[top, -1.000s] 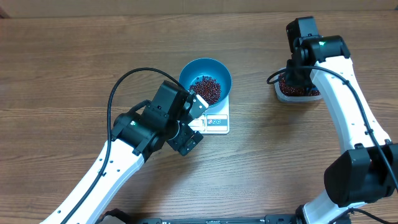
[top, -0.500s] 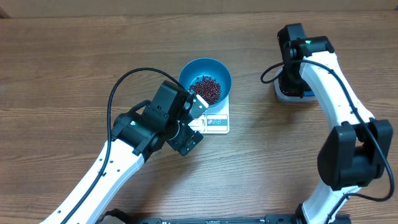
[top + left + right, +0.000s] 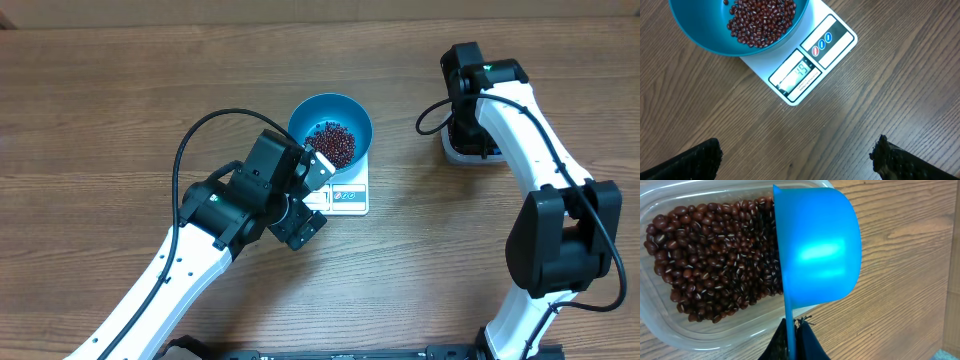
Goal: Scoop item into bowl and weigh 150g on scale
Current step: 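Lower the blue scoop into the red beans in the container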
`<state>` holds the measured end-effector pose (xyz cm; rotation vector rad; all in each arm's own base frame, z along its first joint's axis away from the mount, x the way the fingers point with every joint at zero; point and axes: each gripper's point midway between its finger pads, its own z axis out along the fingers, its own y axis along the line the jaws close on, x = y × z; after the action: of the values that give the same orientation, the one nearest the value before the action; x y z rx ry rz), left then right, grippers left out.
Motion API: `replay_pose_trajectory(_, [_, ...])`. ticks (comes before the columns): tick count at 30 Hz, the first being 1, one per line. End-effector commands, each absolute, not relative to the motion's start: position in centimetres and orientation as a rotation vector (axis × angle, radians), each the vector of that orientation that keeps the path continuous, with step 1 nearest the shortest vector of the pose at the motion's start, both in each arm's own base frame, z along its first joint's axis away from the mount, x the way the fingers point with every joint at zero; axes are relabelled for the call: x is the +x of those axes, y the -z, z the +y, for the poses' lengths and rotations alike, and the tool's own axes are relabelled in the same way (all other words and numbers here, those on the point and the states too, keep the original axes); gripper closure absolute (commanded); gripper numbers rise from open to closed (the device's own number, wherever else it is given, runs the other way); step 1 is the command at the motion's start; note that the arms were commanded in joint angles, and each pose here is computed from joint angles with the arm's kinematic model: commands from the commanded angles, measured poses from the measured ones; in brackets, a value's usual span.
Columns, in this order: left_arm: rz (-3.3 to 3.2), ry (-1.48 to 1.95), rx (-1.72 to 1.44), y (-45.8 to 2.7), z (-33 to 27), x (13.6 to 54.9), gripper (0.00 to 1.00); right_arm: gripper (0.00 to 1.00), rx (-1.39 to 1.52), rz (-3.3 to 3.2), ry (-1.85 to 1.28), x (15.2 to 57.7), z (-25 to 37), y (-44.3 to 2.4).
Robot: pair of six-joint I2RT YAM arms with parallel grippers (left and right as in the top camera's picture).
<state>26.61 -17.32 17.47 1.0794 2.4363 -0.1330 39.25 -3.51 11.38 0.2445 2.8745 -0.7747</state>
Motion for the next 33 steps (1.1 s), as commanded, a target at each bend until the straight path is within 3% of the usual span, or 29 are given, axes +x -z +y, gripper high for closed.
replay_pose_trajectory(1, [2.427,0.151,1.1,-17.4,-17.5,26.4,0.01,0.96,0.178,2.89,0.813,39.4,-3.0,-10.3])
replay_pose_trajectory(12, [2.427,0.15,1.1,-17.4,-17.5,26.4,0.0,0.96,0.041,2.897,0.742,39.7,1.2,-9.7])
replay_pose_trajectory(33, [2.427,0.15,1.101,-17.4,-17.5,26.4,0.01,0.96,0.179,2.992,0.46,39.5,1.4,-8.3])
